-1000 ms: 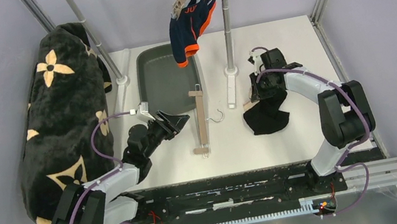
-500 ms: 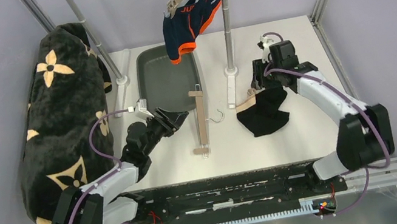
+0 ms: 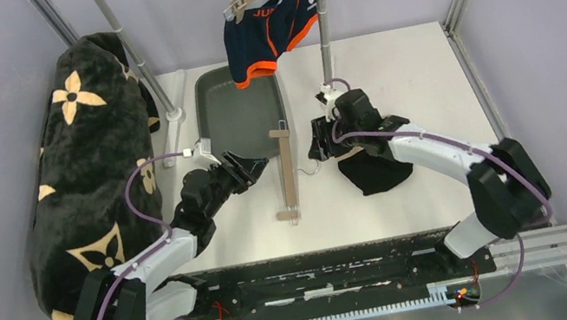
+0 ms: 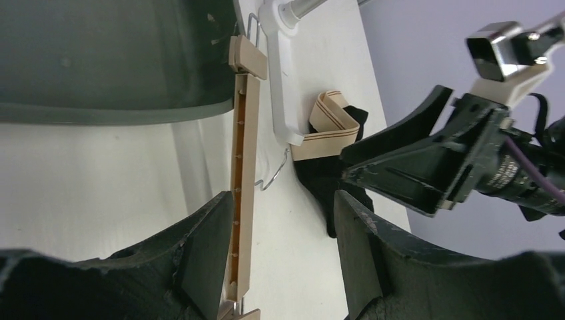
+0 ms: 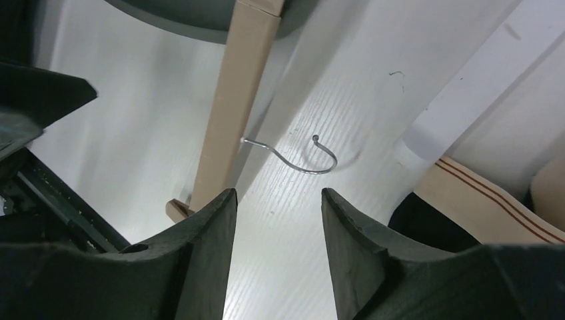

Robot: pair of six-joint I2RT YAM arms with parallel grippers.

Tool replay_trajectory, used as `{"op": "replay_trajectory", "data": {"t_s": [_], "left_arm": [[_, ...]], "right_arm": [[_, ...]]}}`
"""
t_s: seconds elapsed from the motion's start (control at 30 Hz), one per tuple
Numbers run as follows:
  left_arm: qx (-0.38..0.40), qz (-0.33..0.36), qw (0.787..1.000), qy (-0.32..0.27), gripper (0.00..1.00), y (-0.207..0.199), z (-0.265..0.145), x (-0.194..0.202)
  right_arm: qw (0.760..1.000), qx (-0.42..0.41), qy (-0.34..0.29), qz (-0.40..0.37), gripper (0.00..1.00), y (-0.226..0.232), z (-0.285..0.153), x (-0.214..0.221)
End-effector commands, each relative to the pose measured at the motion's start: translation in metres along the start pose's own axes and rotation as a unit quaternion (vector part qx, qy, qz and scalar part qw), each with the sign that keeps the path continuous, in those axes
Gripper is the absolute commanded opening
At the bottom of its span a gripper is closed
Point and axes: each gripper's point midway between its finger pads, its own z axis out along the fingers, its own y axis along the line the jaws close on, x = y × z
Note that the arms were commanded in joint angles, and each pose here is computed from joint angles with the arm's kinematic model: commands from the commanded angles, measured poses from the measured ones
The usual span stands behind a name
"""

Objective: Clip the underwear to the hanger
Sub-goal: Adjust the hanger at the center of the board.

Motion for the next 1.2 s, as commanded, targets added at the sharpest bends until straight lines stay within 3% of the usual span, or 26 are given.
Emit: {"op": "replay_trajectory", "data": {"t_s": [0.0, 0.37, 1.17], "left_arm": [[-0.005, 0.037, 0.999, -0.016, 0.64, -0.001, 0.006, -0.012], [-0.021, 0.032, 0.999, 0.010, 0.63, 0.020, 0.017, 0.008], [-0.009, 0.057, 0.995, 0.081, 0.61, 0.023, 0.046, 0.058]], "right_arm": [[0.999, -0.036, -0.031, 0.008, 0.58, 0.019, 0.029, -0.020], [0.996, -0.086, -0.026, 0.027, 0.58, 0.032, 0.082, -0.021], [0.990, -0.127, -0.015, 0.052, 0.61, 0.041, 0.113, -0.017]]}}
